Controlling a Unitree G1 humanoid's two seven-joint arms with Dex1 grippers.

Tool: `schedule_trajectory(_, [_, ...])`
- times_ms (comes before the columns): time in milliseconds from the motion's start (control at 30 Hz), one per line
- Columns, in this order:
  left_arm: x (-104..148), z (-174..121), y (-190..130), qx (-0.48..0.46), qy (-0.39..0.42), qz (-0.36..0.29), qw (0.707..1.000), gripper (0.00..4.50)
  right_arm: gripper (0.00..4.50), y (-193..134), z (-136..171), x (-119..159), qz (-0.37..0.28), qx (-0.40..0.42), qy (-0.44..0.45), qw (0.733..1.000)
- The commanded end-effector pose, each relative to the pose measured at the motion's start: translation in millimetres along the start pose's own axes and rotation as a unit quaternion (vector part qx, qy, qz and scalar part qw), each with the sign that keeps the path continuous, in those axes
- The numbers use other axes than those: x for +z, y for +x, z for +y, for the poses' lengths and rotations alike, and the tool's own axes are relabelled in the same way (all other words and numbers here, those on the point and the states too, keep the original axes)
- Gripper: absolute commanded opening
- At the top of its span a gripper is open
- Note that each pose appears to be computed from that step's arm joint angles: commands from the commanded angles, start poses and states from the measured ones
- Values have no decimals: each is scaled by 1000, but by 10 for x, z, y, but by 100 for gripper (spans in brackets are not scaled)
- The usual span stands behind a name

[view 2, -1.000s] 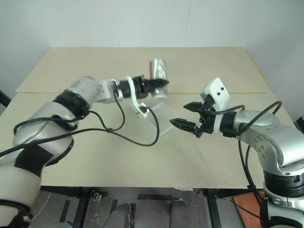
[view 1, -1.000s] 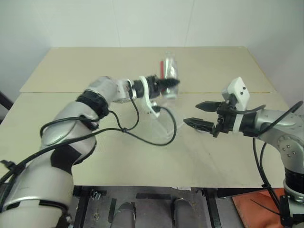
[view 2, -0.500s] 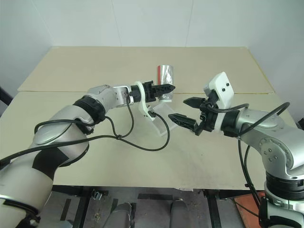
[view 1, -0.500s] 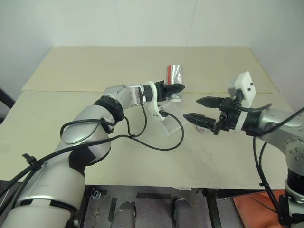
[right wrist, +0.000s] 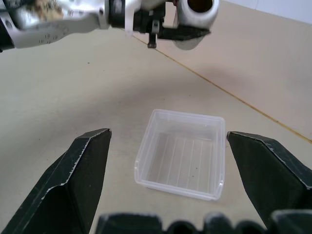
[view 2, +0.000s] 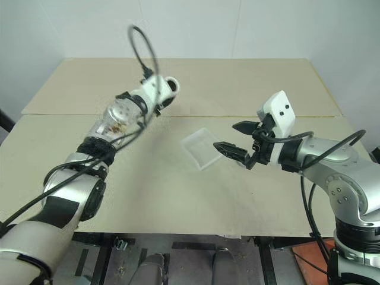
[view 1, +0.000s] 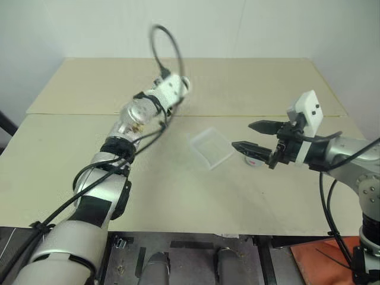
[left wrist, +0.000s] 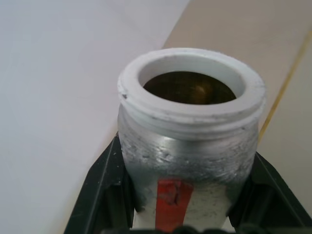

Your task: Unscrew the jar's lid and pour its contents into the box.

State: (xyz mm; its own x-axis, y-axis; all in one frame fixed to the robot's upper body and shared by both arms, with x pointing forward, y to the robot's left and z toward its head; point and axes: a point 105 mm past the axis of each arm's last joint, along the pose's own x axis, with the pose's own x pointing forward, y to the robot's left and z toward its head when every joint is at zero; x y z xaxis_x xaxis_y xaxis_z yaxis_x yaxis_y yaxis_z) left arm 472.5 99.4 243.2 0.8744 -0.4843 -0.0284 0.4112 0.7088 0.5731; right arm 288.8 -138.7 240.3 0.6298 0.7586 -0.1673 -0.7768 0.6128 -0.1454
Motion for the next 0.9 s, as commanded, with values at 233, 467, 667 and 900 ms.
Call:
schedule_trajectory(233, [-146,-146,-259,-14,-207,16,978,195,446,-7,61,93,-15,20,-27,999])
schedule_trajectory(467, [65,-37,-249,20,-33,-30,999,195,446,8,68,113,-15,24,-34,999])
schedule_trajectory(667, [572,-336,-177,50,554,-163,815,195,446,-43,31,144,-6,26,-44,999])
schedule_trajectory(900, [595,-899,-58,-11,780,-290,554,195,446,-13,20,178,-10,24,-48,998])
